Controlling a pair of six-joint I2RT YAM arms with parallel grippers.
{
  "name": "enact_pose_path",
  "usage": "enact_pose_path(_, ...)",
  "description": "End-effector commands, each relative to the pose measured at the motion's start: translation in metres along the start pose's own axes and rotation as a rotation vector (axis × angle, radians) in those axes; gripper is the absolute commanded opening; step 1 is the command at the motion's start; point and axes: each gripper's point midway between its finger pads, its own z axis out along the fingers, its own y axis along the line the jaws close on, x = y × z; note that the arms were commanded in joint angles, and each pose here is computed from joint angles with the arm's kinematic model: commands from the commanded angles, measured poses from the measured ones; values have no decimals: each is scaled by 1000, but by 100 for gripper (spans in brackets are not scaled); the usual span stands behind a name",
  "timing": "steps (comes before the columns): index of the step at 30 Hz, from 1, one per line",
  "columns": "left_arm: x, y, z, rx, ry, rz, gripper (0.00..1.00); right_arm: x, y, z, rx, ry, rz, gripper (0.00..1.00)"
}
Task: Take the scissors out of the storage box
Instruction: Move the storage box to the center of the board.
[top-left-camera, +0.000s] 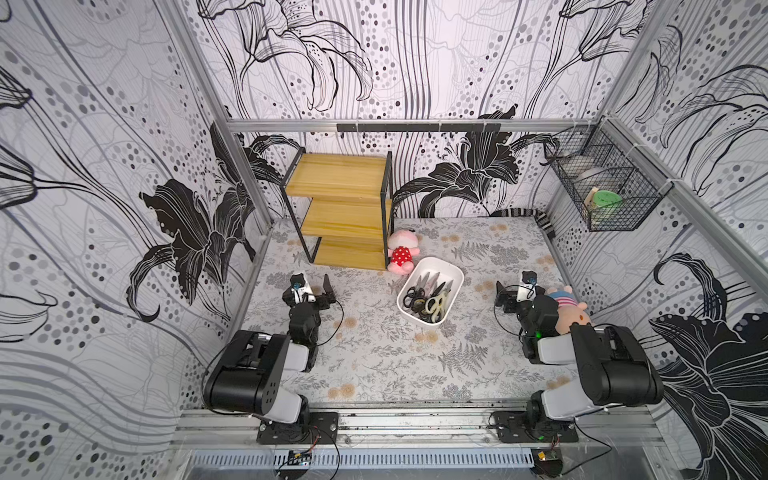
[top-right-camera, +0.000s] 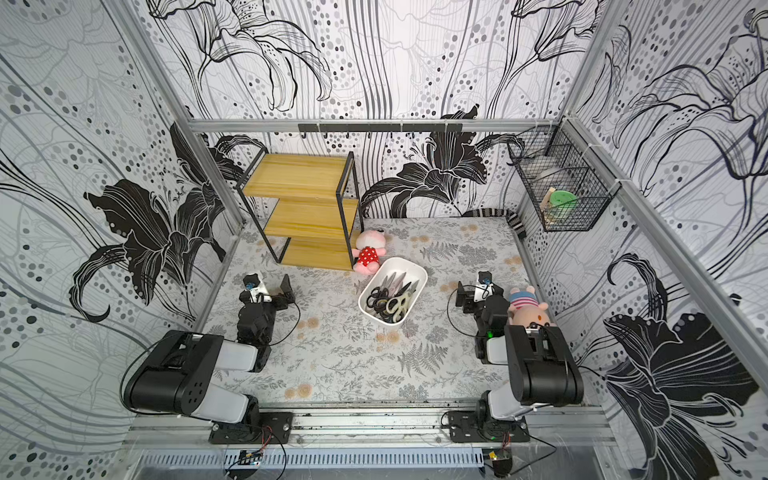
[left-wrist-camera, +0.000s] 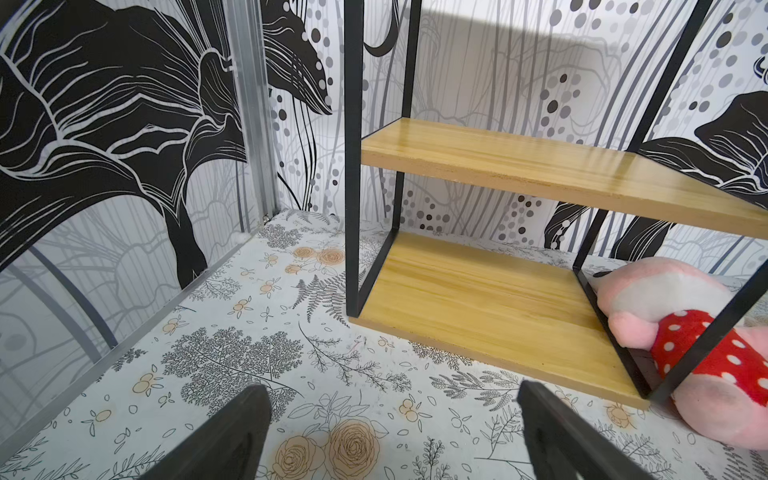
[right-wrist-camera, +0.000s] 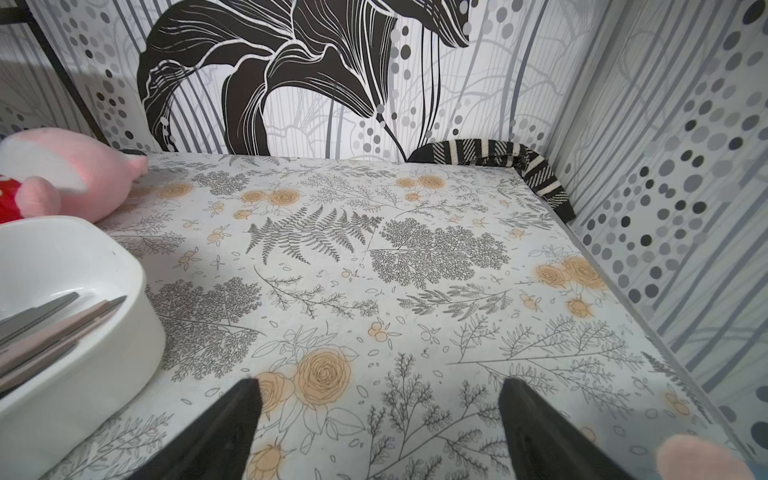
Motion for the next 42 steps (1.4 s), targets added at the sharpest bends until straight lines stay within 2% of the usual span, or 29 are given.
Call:
enact_pose_path(1,-11,-2,0,11,-37,-12,98,-2,1,-3,-5,-7,5,95)
enact_pose_path(33,-11,-2,-1,12,-39,-13,98,-2,1,-3,-5,-8,5,95)
enact_pose_path(39,-22,2,-1,-30,-41,-12,98,-25,-14,-1,66,30,32,95)
enact_pose_path(42,-30,-1,-1,-24,-30,-6,98,-35,-27,2,141,96,92,95)
